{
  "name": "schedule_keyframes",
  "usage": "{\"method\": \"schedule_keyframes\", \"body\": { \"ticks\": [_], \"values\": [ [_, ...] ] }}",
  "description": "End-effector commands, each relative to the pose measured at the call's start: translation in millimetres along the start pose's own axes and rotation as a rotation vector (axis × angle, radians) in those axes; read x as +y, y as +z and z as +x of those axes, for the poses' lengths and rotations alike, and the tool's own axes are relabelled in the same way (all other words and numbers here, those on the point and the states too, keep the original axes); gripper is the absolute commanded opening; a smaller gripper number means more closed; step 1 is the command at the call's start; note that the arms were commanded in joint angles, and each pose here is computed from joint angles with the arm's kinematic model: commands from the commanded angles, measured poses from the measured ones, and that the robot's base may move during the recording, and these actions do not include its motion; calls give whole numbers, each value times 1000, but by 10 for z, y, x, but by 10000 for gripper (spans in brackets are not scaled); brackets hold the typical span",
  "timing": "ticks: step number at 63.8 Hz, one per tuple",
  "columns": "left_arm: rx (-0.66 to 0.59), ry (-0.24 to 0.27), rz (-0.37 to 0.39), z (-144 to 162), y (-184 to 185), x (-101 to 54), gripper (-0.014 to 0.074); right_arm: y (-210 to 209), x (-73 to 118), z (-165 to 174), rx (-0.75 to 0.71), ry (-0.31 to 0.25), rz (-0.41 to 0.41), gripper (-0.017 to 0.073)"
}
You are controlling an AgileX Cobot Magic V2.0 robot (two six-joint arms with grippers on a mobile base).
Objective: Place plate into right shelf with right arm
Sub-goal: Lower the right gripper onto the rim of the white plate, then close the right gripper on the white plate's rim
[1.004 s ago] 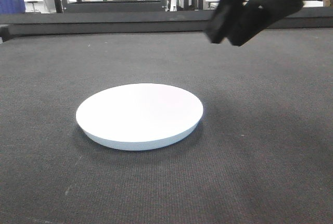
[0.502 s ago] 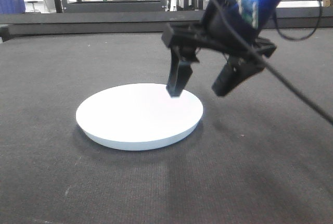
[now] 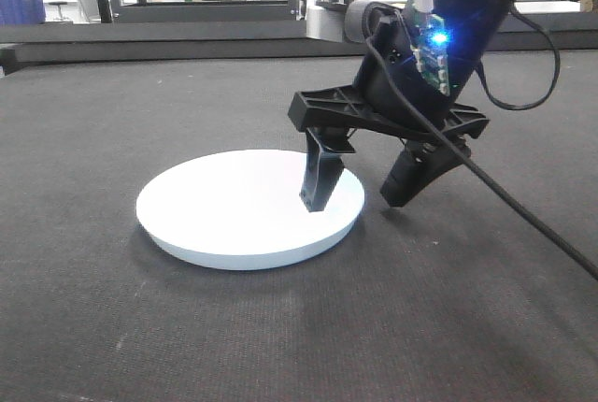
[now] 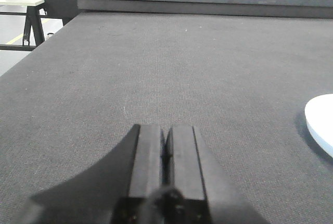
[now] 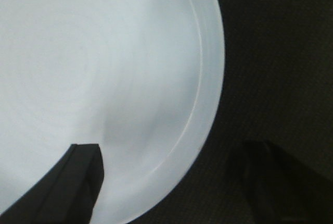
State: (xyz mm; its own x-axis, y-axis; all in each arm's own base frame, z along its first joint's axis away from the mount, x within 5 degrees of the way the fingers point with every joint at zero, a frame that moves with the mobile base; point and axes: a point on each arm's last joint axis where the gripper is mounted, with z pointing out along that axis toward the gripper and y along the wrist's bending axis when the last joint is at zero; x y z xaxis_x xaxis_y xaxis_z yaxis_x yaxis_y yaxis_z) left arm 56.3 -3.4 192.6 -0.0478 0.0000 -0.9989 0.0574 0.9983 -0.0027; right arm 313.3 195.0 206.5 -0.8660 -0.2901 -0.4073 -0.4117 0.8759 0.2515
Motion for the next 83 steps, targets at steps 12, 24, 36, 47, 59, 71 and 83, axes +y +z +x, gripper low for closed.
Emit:
{"method": "schedule_keyframes", "body": {
  "ticks": [12,24,36,47,59,71,83],
  "values": [
    [-81,-7,0,-47,-3,1,-47,-225,71,-154,-114,-19,-14,488],
    [-81,-7,0,-47,-3,1,-47,-173,59,-149,-103,-16,-11,412],
    [-81,-7,0,-47,-3,1,-47,-92,40,-140,-83,-12,-8,412],
    [-81,-7,0,-47,-3,1,-47,-74,39,-156,-83,-12,-8,411],
    [-81,-7,0,-47,-3,1,-47,-53,34,-151,-77,-11,-7,264],
    [-81,-7,0,-47,-3,1,-47,-54,22,-158,-82,-8,-5,64],
    [-81,-7,0,-47,-3,1,-47,-119,2,-209,-86,-3,-7,60]
  ]
}}
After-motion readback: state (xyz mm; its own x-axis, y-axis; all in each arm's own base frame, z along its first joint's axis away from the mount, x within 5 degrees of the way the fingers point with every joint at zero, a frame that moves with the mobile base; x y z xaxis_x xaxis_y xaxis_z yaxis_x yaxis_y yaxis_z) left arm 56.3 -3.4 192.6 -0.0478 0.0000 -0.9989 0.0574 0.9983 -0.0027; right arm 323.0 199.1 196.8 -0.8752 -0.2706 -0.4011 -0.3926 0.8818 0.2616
